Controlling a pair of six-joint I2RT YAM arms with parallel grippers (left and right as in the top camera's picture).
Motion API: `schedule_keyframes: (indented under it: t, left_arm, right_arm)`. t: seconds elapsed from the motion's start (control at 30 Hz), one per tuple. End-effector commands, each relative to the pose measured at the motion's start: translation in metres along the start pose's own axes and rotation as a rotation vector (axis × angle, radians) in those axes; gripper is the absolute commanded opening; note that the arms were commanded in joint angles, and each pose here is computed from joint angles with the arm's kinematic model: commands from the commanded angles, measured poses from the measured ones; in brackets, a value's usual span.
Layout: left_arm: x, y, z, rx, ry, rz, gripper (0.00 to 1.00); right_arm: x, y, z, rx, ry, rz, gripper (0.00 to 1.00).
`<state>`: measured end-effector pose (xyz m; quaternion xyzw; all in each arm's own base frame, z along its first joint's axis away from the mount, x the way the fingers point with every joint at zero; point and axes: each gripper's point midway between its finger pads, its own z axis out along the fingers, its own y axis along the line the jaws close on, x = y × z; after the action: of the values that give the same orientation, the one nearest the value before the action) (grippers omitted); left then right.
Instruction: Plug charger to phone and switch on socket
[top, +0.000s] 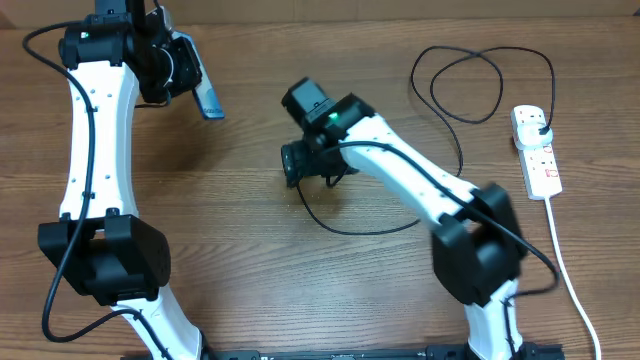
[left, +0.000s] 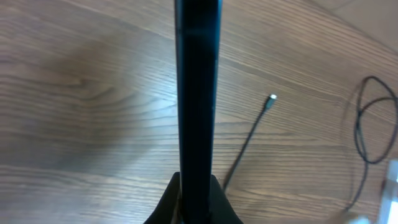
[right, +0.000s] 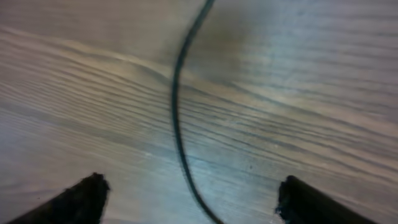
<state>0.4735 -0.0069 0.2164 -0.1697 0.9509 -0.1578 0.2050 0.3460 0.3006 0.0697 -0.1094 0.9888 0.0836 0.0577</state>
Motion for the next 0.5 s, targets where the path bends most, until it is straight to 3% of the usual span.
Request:
schedule_keyframes:
  t: [0.0,0.37,0.47]
  left_arm:
    - [-0.008,0.004,-0.008,-0.018,-0.035,-0.003,0.04]
    - [-0.007,0.004,-0.008,-0.019,-0.032,-0.004,0.04]
    - [-0.005,0.004,-0.008,-0.021,-0.026,-0.005,0.04]
  right_arm:
    - [0.02,0.011,0.032,0.043,0.065,-0.075,0.83]
    - [0.026,0.017,0.052,0.107,0.051,-0.103,0.52]
    - [0.03,0.013,0.06,0.114,0.064,-0.102,0.5]
